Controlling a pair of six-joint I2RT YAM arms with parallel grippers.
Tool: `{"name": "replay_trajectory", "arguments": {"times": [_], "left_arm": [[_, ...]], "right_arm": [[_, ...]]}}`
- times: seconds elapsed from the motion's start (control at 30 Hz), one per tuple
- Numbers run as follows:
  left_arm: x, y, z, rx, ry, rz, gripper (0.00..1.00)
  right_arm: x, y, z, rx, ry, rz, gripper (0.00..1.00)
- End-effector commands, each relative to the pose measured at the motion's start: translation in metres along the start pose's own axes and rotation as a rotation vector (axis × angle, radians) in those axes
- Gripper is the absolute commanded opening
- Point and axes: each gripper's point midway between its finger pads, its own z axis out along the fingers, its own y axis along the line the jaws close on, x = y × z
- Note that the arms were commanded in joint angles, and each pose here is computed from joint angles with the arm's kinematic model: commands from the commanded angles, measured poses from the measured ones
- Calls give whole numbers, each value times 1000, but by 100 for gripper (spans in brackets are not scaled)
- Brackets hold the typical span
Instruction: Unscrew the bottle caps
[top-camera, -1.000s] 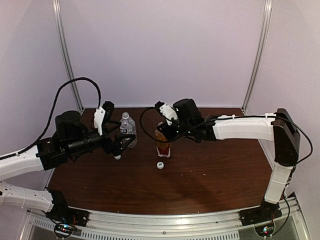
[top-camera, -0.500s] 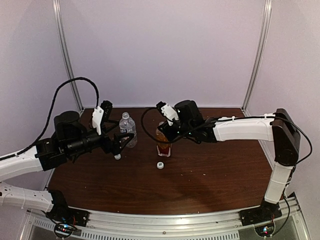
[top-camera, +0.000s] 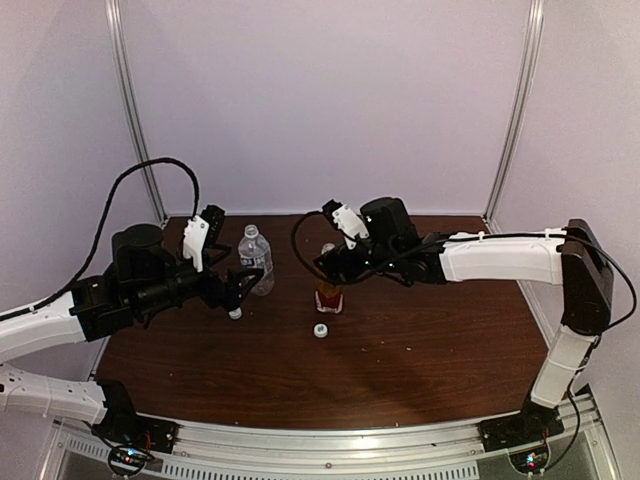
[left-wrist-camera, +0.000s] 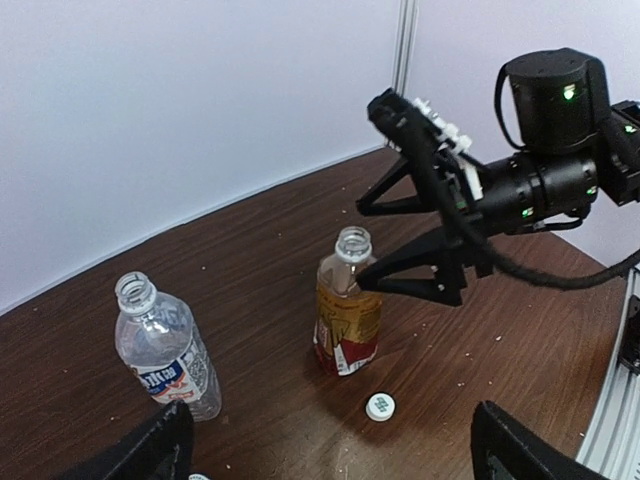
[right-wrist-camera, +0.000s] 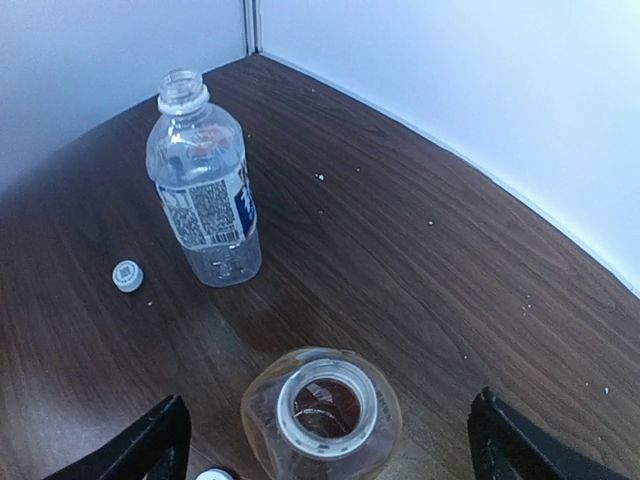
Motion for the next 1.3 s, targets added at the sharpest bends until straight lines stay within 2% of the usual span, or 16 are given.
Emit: {"name": "replay_trajectory", "arguments": {"times": [0.0,0.4,0.83,1.27], "left_arm": [[-15,20,-8,-116,-25,-12,98],[-13,73,-29,-415,-2,-51,98],[-24,111,-37,-512,28,-55,98],[-52,145,-59,-582,-26,-19,98]], "right_arm": [[-24,-6,-32,4,-61,40,100],[-13,-47,-95,153,29,76,100],[-14,-104,-166,284,-46,144,100],[-1,-138,-211,448,-132,178,100]]}}
